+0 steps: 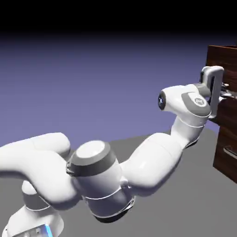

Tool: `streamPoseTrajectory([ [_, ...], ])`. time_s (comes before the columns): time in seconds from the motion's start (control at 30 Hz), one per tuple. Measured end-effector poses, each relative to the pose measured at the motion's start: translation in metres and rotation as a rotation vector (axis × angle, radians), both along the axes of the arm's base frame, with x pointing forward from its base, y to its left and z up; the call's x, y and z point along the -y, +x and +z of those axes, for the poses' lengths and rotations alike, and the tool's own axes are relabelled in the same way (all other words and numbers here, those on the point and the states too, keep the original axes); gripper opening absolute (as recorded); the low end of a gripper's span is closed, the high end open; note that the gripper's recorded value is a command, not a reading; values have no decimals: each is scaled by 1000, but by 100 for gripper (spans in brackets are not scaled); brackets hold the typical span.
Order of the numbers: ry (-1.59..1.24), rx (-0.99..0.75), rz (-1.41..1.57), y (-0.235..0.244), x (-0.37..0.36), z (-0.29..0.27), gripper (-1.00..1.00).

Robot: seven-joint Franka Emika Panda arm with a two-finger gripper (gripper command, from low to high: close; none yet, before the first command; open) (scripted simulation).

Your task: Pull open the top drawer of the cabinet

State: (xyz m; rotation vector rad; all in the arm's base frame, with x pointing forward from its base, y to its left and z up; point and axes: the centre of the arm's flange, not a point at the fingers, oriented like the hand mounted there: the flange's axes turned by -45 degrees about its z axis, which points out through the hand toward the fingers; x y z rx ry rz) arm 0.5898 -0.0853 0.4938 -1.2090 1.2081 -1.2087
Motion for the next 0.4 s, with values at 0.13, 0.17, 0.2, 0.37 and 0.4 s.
streamPoseTrajectory([
  [0.13,0,0,0,-41,0,0,-100],
  [0.17,0,0,0,-52,0,0,-100],
  [0.2,0,0,0,-62,0,0,-100],
  [0.37,0,-1,0,-99,0,0,100],
  [0.4,0,-1,0,-99,0,0,100],
])
